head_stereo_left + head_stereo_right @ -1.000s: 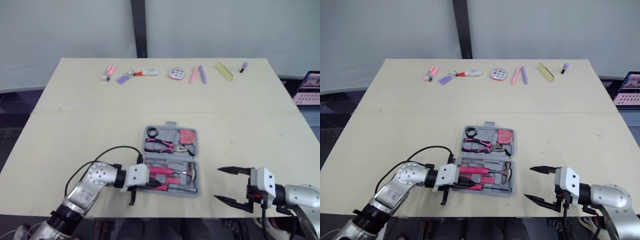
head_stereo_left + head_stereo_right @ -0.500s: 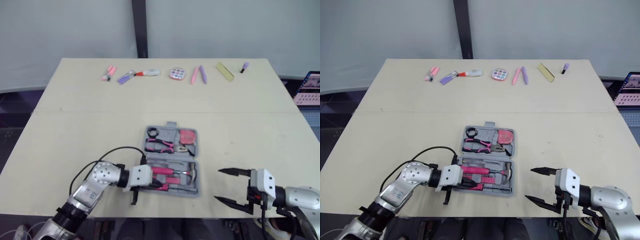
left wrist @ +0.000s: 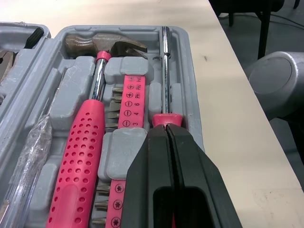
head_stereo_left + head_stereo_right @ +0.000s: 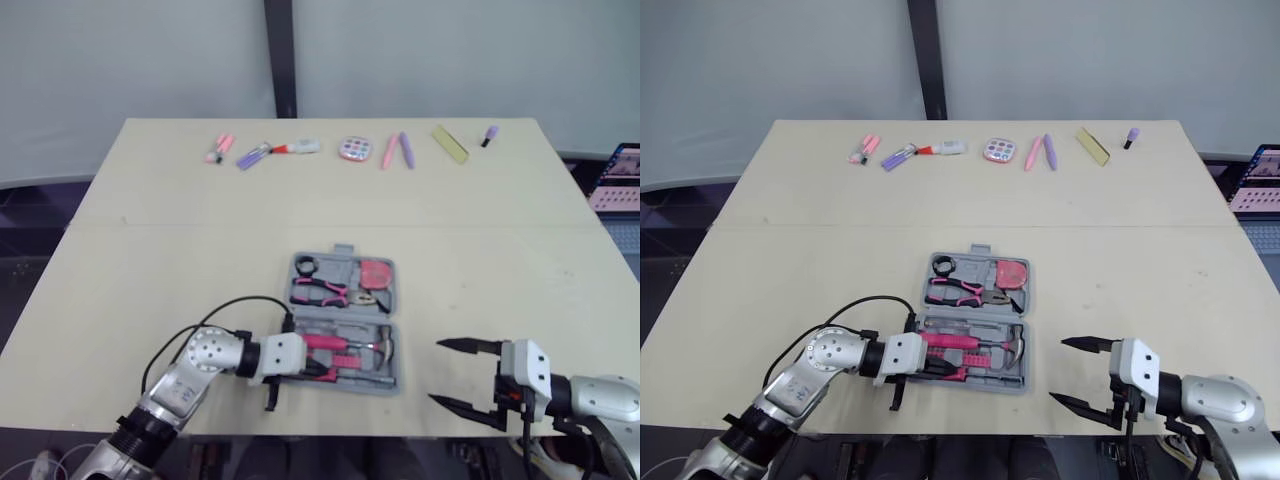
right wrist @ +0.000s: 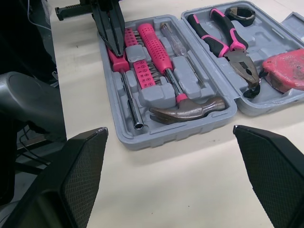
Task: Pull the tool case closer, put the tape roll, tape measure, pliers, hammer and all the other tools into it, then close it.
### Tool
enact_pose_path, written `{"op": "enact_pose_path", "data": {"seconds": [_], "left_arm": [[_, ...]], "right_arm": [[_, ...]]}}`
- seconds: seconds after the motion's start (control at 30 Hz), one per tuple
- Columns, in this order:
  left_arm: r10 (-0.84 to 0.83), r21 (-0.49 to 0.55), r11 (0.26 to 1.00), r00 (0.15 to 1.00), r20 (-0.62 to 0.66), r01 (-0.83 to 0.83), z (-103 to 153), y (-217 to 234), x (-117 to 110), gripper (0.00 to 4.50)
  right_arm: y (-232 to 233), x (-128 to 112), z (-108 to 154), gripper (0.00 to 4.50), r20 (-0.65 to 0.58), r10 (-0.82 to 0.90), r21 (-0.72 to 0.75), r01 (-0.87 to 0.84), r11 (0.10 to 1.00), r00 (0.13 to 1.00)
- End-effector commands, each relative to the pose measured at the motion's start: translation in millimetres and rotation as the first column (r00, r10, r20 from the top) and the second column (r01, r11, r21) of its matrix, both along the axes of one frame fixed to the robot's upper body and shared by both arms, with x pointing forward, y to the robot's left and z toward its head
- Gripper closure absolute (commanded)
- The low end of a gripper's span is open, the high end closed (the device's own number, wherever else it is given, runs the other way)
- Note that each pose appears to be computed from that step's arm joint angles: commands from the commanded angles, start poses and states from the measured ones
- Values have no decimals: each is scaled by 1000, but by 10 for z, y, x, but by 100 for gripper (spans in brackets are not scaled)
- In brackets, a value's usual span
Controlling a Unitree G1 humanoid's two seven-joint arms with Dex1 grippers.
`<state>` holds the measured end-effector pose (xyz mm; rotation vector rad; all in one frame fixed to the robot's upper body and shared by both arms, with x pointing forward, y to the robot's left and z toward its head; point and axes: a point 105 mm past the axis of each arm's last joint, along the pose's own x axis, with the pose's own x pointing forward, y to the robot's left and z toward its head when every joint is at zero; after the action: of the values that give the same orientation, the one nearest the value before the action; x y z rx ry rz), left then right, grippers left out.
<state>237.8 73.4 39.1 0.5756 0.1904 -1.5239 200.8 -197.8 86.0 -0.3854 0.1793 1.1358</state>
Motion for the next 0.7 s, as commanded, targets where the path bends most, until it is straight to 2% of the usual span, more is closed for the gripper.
{"op": "enact_pose_path", "data": {"seconds": [0.03,0.43,0.63,0.7], "left_arm": [[19,122,992,997,-73,-10,-320,115,-105,443],[33,199,980,994,-104,-11,-568,208,-194,443],[61,158,986,992,-110,-43,-495,185,-160,443],[100,98,991,989,-109,-89,-377,167,-95,443]], "right_arm": [[-13,3,109,0,39,3,-6,-2,1000,999],[-36,-11,117,0,37,-2,-12,3,1000,999],[-36,-7,116,0,38,-3,-11,3,1000,999],[-25,11,122,0,43,-6,-5,6,1000,999]]}}
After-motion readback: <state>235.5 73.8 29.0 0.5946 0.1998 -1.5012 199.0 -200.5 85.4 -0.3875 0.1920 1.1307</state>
